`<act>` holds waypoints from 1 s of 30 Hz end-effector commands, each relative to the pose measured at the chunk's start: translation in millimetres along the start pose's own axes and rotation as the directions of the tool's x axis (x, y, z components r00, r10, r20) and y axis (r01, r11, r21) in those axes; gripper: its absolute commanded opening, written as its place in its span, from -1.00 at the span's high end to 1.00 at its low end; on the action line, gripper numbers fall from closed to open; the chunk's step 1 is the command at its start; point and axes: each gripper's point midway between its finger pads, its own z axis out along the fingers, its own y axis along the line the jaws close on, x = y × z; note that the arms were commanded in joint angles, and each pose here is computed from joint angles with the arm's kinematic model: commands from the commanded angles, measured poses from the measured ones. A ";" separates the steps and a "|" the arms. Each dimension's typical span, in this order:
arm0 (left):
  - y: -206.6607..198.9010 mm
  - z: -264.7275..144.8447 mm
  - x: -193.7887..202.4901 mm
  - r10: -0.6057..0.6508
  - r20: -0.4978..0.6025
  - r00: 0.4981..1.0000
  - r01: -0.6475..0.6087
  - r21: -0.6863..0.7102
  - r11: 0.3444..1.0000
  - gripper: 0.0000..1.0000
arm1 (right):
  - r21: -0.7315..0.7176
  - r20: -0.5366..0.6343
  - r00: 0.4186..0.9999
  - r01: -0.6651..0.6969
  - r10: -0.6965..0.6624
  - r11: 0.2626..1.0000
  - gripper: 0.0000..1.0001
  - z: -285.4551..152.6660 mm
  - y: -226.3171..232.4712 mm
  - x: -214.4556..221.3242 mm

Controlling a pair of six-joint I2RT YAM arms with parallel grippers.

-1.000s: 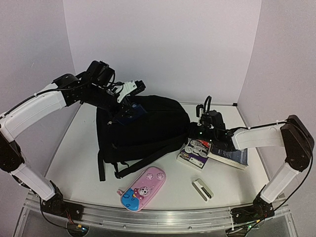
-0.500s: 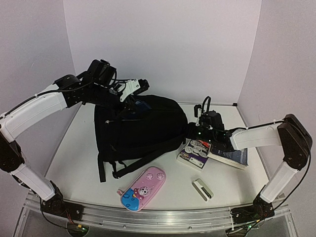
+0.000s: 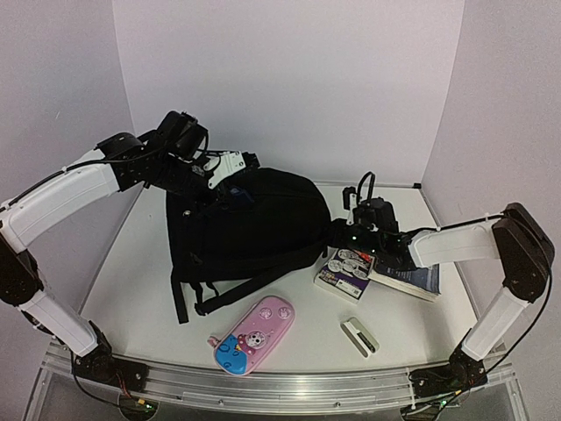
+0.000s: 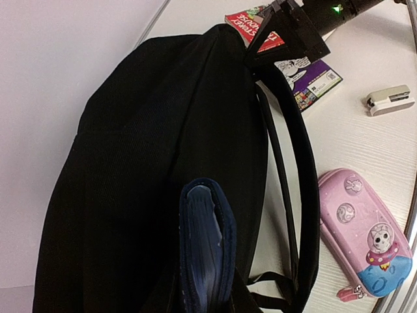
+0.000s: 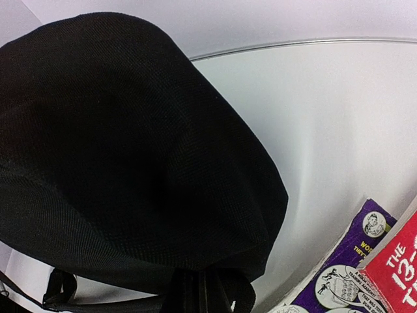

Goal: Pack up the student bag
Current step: Adjust the student bag at the center of the board.

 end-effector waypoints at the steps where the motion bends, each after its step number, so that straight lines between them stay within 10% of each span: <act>1: 1.0 4.3 15.8 -0.030 -0.062 0.998 0.029 -0.019 0.999 1.00 | -0.048 0.028 1.000 0.014 -0.013 0.999 1.00 -9.9 10.2 -8.9; 30: 17.0 0.0 -20.4 0.259 0.176 0.950 -0.235 -0.147 0.961 0.99 | -0.074 0.024 0.999 0.025 -0.024 0.997 1.00 -16.9 12.1 -4.2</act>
